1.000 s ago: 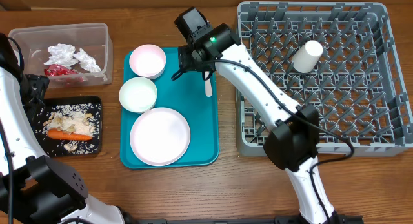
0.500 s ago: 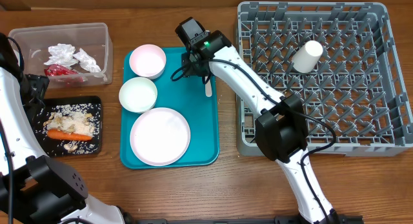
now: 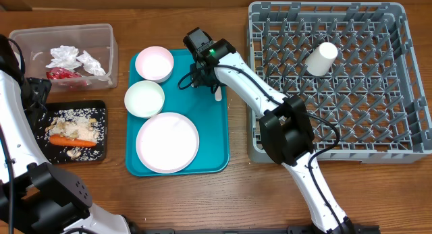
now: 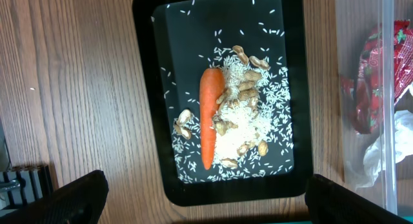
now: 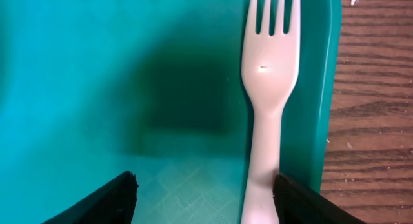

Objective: Sort waste into correct bins and load items into the dishwasher rack
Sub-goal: 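Move the right gripper to the white fork and grasp its handle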

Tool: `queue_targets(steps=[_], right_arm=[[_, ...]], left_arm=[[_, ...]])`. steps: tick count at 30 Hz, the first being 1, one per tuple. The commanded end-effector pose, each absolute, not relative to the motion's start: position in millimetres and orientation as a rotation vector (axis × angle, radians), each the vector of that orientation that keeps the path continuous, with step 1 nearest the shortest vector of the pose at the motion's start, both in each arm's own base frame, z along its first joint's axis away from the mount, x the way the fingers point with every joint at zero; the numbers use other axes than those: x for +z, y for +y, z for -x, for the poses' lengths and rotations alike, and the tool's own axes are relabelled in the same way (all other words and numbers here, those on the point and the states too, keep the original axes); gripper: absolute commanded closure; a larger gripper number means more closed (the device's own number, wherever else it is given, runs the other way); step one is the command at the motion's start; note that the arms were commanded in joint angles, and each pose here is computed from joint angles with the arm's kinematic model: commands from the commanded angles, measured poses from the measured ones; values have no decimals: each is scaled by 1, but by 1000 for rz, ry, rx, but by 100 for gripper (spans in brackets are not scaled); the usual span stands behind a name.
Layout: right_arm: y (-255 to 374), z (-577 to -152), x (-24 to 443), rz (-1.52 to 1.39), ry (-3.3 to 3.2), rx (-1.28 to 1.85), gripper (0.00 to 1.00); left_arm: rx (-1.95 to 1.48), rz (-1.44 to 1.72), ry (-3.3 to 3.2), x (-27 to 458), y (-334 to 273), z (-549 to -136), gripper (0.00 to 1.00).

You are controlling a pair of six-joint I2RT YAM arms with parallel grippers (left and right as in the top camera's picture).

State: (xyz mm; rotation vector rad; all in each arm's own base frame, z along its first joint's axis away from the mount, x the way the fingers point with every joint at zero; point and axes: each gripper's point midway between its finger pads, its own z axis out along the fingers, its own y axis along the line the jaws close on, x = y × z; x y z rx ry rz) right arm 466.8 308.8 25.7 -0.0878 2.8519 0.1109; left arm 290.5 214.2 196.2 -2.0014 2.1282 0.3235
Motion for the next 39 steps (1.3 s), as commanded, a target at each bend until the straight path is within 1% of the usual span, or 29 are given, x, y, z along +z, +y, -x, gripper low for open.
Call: queue_targets(steps=[1,13,20,26,39], right_arm=[[310,-468,27,85,2836,97,29],[310,-471,26,81,2827,100,29],[301,-480,28,63,2780,20,29],[300,-480,28,68,2779,16,29],[300,-471,9,79,2822,28,29]], left_arm=[[314,2013,2097,201,212,-289,0],[314,2013,2097,201,212,-289,0],[314,2013,2097,201,212,-289,0],[314,2013,2097,201,212,-289,0],[314,2013,2098,201,212,-289,0]])
